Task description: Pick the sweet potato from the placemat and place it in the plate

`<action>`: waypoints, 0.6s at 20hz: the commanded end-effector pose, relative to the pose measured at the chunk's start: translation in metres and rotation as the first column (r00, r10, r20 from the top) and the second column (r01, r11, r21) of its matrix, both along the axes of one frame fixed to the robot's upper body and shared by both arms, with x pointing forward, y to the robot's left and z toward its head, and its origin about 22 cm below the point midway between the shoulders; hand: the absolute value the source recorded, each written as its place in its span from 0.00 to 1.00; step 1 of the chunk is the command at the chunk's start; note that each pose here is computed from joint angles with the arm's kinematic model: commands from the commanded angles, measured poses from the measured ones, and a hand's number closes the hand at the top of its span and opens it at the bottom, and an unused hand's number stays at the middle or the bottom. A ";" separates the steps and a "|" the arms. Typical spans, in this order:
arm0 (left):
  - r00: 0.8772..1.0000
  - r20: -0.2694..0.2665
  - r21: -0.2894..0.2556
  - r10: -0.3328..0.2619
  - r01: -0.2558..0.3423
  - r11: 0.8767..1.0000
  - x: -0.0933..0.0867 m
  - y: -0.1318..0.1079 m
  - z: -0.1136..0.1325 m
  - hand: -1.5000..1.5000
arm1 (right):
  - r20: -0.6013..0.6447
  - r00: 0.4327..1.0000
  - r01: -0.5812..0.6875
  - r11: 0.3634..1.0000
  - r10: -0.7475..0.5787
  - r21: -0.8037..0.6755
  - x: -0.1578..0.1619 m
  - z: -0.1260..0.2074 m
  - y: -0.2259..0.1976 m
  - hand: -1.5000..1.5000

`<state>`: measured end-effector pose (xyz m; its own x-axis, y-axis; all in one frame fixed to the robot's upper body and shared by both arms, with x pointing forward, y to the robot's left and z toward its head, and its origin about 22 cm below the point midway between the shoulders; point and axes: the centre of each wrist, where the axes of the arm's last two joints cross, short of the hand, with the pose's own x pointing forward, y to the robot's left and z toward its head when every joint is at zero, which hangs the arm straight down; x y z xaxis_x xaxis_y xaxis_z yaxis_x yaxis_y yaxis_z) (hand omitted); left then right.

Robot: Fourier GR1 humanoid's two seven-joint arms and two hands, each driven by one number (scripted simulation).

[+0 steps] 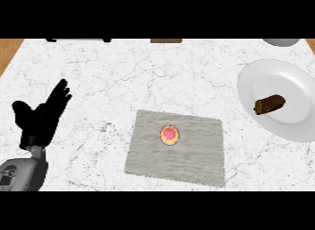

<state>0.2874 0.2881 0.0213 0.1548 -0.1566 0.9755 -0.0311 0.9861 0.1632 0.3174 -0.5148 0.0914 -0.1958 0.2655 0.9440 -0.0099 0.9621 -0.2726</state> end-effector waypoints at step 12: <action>1.000 -0.003 0.012 -0.002 0.002 1.000 0.004 -0.005 0.000 0.50 | 0.011 1.000 -0.002 1.000 0.003 -0.030 -0.032 0.002 -0.037 0.00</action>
<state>0.2878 0.2780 0.0216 0.1511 -0.1627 0.9750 -0.0237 0.9855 0.1681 0.2931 -0.5436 0.0934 -0.1470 0.3476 0.9260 0.0711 0.9375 -0.3406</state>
